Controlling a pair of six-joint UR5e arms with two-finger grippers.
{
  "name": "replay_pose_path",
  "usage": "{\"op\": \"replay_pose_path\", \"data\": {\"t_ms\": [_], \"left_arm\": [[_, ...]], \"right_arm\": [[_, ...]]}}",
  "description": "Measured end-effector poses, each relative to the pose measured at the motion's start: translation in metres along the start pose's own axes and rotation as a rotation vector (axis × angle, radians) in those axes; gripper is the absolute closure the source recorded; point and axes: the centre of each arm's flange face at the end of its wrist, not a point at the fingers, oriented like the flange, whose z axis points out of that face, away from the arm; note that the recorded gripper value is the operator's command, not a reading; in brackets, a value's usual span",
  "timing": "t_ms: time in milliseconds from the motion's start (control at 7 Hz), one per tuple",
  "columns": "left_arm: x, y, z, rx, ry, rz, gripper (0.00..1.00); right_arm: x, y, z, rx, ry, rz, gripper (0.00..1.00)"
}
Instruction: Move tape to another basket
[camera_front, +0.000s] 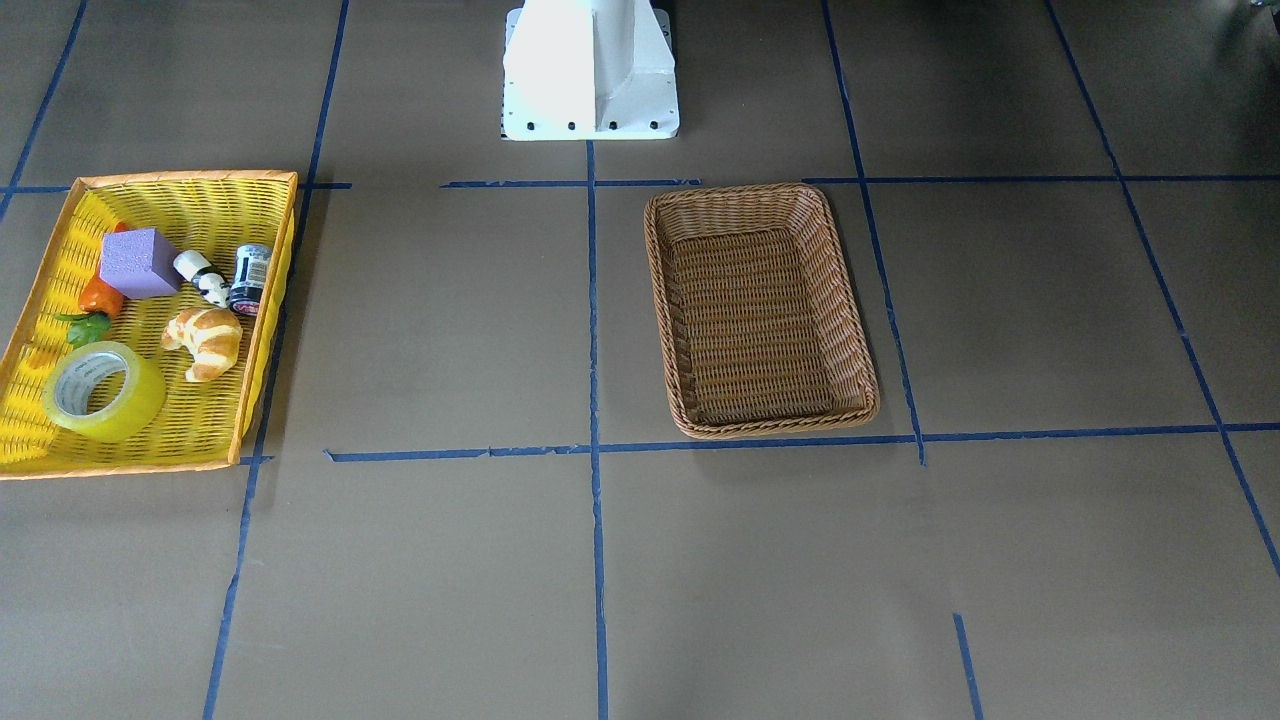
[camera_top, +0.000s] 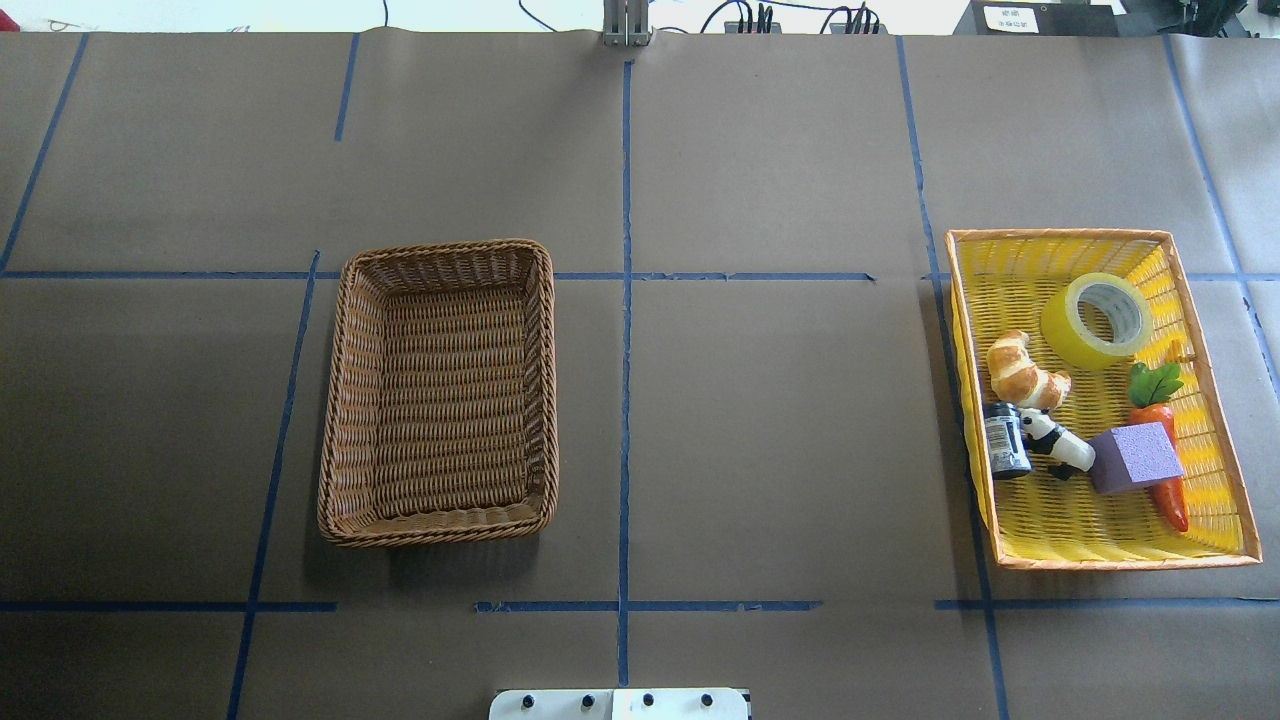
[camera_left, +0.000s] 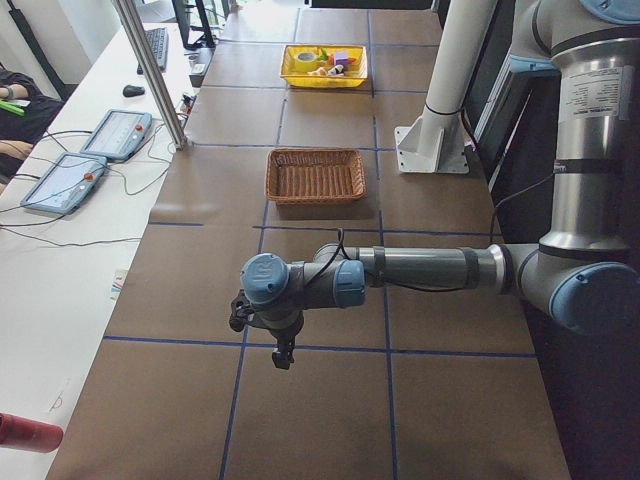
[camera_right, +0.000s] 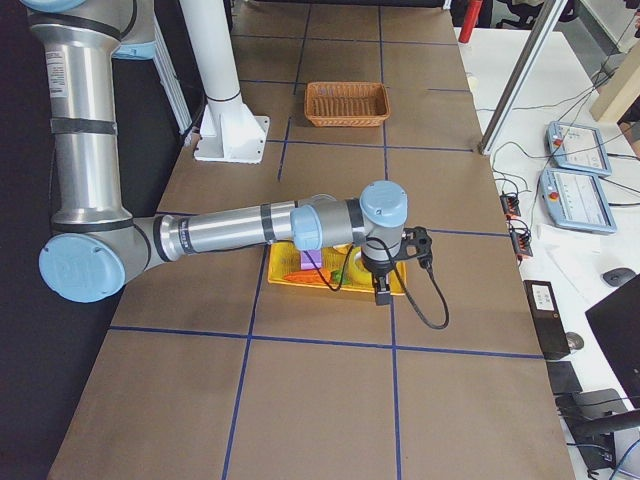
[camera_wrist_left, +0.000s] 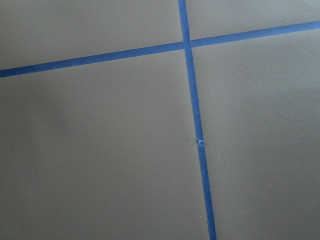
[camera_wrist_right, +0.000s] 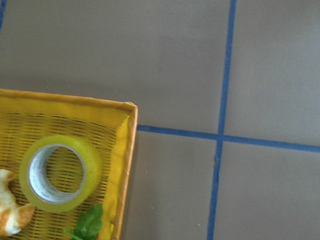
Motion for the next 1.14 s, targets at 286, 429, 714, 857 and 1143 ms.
{"op": "replay_pose_path", "data": {"t_ms": [286, 429, 714, 857, 1143], "left_arm": [[0.0, 0.0, 0.001, 0.001, 0.013, -0.002, 0.0], [0.0, 0.0, 0.001, 0.001, 0.016, -0.002, 0.0], [0.001, 0.0, 0.001, 0.001, 0.018, -0.002, 0.0], [0.001, 0.0, 0.001, 0.002, 0.021, -0.001, 0.0], [0.002, -0.001, 0.001, 0.004, 0.028, -0.001, 0.0]], "right_arm": [[-0.044, -0.017, 0.011, -0.01, -0.017, 0.004, 0.01], [-0.063, -0.02, 0.022, -0.016, -0.025, 0.047, 0.01], [-0.095, -0.023, 0.061, -0.009, -0.057, 0.1, 0.01], [-0.105, -0.022, 0.085, -0.004, -0.071, 0.119, 0.01], [-0.113, -0.022, 0.125, -0.01, -0.062, 0.135, 0.02]]}}
